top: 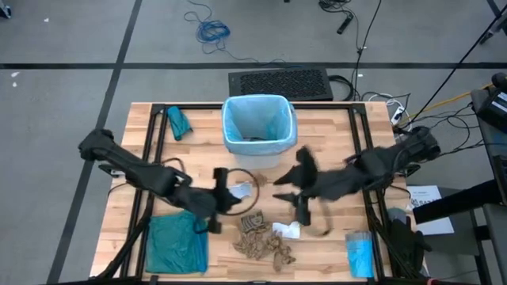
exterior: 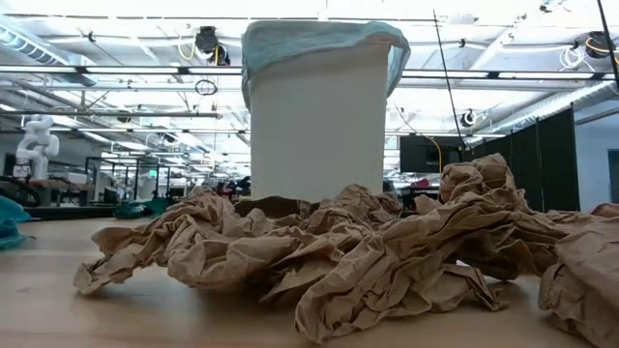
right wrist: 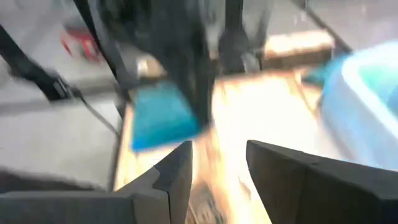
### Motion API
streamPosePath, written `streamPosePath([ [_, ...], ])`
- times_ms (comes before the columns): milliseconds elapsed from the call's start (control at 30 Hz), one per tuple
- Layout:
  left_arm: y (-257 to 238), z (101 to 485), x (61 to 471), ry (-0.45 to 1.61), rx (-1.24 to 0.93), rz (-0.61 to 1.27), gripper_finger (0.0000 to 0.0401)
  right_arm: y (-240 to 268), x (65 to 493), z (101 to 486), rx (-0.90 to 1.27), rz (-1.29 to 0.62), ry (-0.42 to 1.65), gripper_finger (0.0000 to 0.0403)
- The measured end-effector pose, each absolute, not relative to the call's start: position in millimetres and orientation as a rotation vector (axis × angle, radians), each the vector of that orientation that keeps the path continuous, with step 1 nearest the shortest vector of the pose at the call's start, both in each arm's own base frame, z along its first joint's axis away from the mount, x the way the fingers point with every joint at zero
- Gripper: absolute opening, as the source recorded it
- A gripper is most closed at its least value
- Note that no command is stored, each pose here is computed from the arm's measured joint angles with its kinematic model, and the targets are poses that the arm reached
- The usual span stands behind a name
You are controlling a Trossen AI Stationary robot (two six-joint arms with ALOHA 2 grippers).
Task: Place trash/remove bag and relplace
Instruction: Put the brown paper napkin into the white trash bin
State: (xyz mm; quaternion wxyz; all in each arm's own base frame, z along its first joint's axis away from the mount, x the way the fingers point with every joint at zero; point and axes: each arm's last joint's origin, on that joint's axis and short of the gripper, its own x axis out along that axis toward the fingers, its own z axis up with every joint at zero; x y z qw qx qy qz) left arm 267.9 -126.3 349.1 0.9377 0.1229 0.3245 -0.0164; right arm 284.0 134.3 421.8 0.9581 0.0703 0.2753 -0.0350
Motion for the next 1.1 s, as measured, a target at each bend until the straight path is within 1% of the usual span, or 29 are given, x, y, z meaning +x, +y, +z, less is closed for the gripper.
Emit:
streamPosePath([
  [133, -115.5, 367.4, 246.9, 0.62, 0.254, 0.018, 0.0, 155.3, 290.7, 406.3, 0.09, -0.074, 0.591, 0.0144],
  [200, -109.3, 379.5, 236.9, 0.564, 0.231, 0.048, 0.0, 165.2, 292.0, 400.4, 0.059, -0.08, 0.597, 0.0144],
  [300, -100.4, 397.9, 220.7, 0.476, 0.194, 0.055, 0.0, 176.7, 291.6, 387.8, -0.02, -0.139, 0.616, 0.0144],
  [433, -92.0, 413.5, 203.4, 0.395, 0.15, 0.049, 0.0, 183.2, 290.3, 354.4, -0.092, -0.225, 0.666, 0.0144],
  [500, -92.1, 413.0, 197.1, 0.365, 0.148, 0.021, 0.0, 182.8, 289.4, 328.0, -0.087, -0.251, 0.717, 0.0144],
  [600, -99.2, 407.0, 193.0, 0.302, 0.146, -0.08, 0.0, 181.2, 286.3, 289.4, -0.042, -0.278, 0.749, 0.0144],
  [667, -104.2, 401.6, 191.1, 0.264, 0.148, -0.142, 0.0, 180.7, 284.4, 270.7, 0.012, -0.252, 0.76, 0.0144],
  [767, -108.8, 394.0, 189.0, 0.222, 0.211, -0.202, 0.0, 177.1, 286.6, 246.3, 0.094, -0.206, 0.774, 0.0144],
  [867, -107.6, 388.1, 188.2, 0.246, 0.303, -0.183, 0.0, 169.8, 293.4, 233.1, 0.17, -0.165, 0.759, 0.0144],
  [967, -104.8, 387.2, 188.5, 0.257, 0.319, -0.1, 0.0, 161.1, 298.8, 228.0, 0.211, -0.158, 0.754, 0.0144],
  [1100, -104.8, 384.7, 188.4, 0.279, 0.34, -0.093, 0.0, 158.7, 302.9, 227.9, 0.238, -0.136, 0.744, 0.0144],
])
